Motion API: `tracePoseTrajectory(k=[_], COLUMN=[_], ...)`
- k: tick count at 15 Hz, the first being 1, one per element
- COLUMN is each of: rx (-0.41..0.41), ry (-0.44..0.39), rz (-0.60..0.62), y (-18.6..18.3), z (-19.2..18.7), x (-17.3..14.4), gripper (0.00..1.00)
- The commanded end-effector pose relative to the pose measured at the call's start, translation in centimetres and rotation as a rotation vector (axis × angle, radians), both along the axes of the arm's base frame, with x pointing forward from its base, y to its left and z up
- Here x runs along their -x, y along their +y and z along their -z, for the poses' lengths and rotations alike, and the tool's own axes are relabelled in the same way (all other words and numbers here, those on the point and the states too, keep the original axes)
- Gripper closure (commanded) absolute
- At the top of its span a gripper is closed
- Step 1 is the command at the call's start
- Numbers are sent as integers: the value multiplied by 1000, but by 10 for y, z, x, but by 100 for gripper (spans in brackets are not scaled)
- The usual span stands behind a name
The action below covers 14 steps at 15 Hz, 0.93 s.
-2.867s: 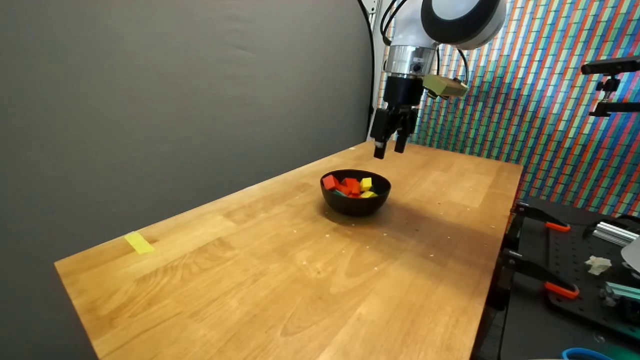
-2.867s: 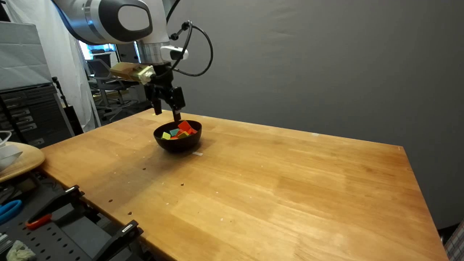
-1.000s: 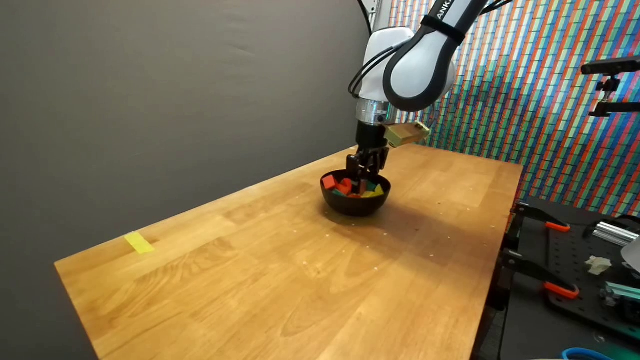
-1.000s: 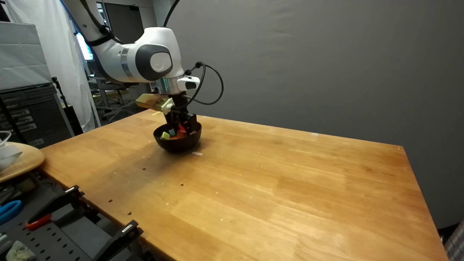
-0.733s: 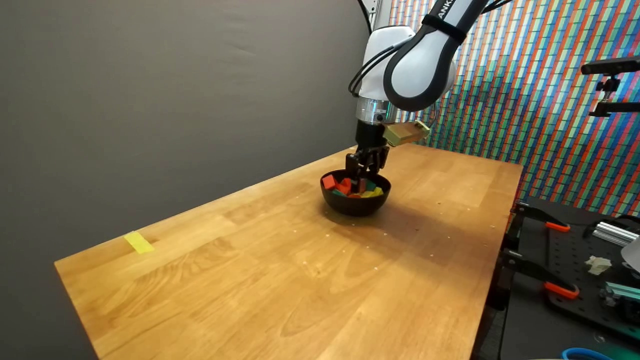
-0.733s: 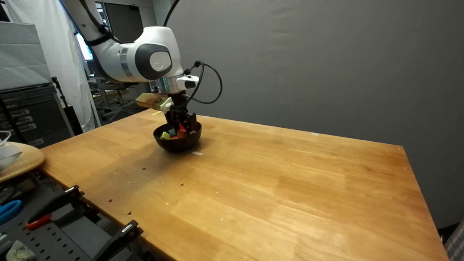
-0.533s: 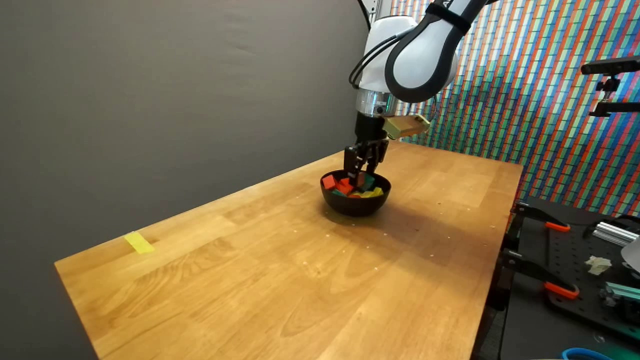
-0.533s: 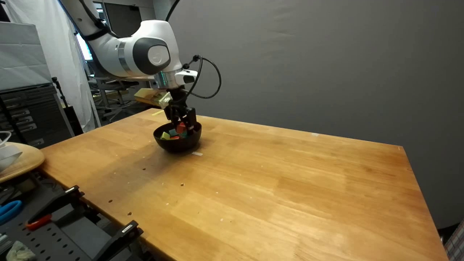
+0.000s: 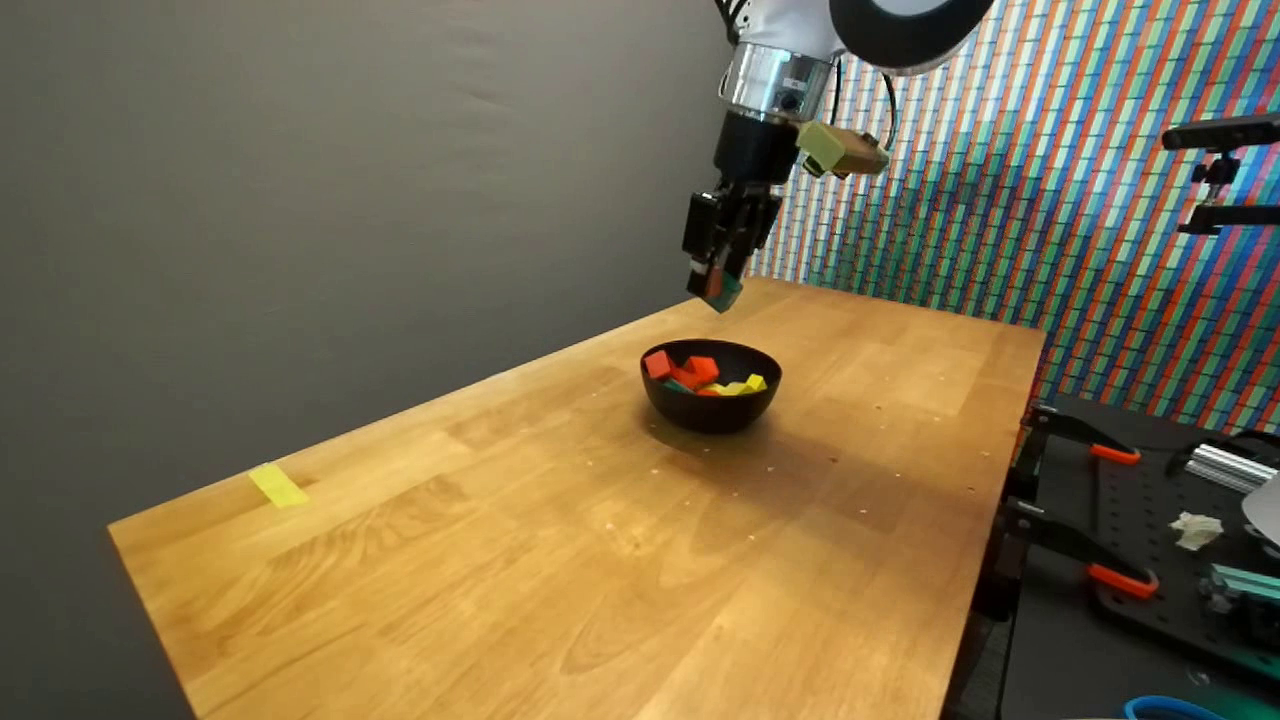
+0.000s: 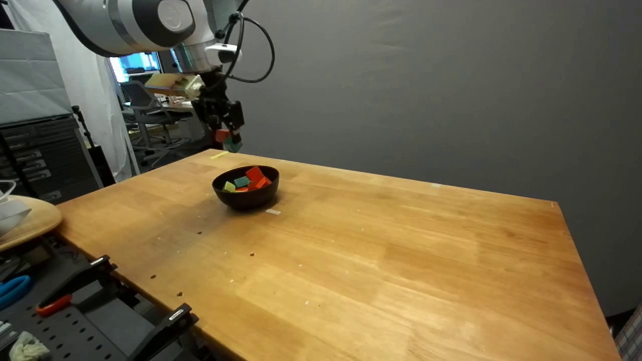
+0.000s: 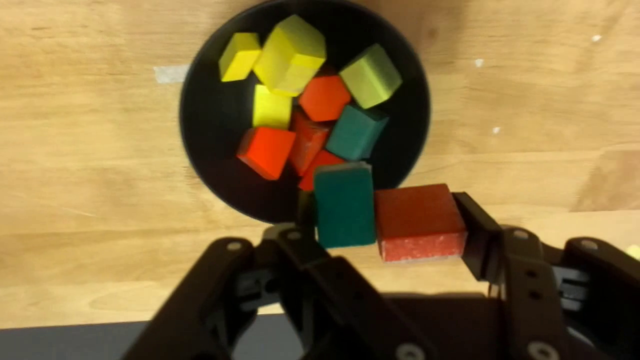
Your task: Remove all the blocks from the bowl
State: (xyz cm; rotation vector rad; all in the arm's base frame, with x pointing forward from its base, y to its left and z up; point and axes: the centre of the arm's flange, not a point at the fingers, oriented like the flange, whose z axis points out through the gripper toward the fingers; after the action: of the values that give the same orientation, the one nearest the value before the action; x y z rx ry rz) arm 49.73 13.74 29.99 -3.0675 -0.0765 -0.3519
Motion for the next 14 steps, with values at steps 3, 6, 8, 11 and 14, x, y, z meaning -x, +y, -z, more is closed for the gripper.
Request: tracePoseTrajectory(k=[3, 6, 8, 11, 14], rx=[-2, 24, 40, 58, 43], ry=[18, 65, 108, 163, 204], rz=[-254, -376, -415, -442, -417], y=[116, 174, 193, 203, 200], z=[11, 43, 65, 97, 117], x=[41, 61, 68, 79, 83], gripper=[58, 58, 58, 58, 15])
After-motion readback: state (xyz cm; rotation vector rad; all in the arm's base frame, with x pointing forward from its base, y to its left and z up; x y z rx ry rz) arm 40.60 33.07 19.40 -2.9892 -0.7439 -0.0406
